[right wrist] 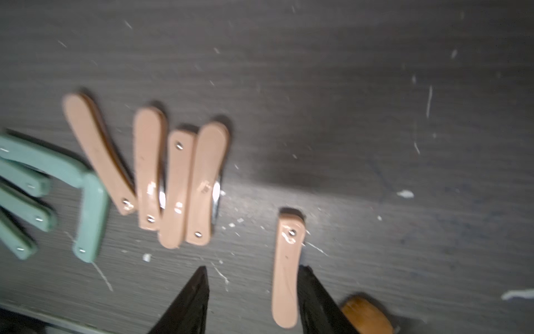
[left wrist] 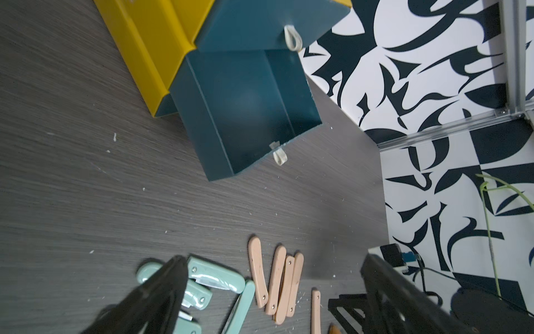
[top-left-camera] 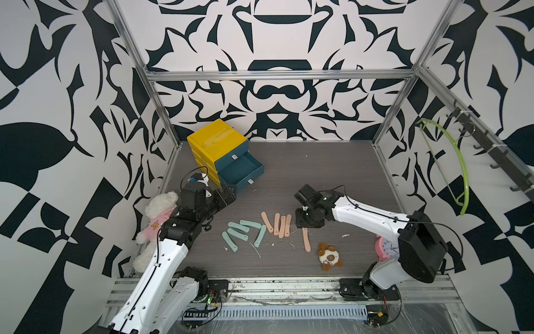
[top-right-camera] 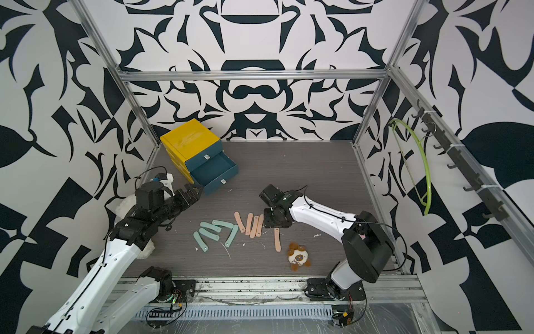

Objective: Place the fruit knives into the drawer by color
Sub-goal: Pick up the fruit knife from the center of the board.

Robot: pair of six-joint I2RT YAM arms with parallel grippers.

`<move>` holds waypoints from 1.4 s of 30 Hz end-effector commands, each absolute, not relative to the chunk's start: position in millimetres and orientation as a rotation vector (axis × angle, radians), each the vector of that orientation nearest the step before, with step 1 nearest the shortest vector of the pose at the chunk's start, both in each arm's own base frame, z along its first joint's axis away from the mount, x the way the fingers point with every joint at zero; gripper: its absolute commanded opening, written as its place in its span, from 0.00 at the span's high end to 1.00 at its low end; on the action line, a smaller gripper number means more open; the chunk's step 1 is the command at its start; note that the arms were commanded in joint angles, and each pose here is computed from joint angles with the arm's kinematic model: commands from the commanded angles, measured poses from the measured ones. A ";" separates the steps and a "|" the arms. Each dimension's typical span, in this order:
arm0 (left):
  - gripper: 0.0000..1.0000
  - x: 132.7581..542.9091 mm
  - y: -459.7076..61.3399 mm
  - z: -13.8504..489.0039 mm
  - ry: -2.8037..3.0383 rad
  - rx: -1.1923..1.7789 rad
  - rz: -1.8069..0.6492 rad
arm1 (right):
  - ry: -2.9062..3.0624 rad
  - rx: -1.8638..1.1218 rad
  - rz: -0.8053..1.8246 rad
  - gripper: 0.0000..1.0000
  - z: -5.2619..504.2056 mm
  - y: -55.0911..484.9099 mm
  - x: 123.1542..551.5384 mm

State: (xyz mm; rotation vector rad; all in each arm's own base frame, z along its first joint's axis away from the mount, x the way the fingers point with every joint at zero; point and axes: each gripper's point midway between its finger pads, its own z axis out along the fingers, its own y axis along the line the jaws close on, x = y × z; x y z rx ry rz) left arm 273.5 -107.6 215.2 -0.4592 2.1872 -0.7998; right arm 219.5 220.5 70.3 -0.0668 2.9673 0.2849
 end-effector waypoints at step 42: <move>0.01 257.3 -123.7 150.1 2.329 -0.468 -0.868 | 2.937 -0.317 0.148 0.92 53.0 223.5 197.9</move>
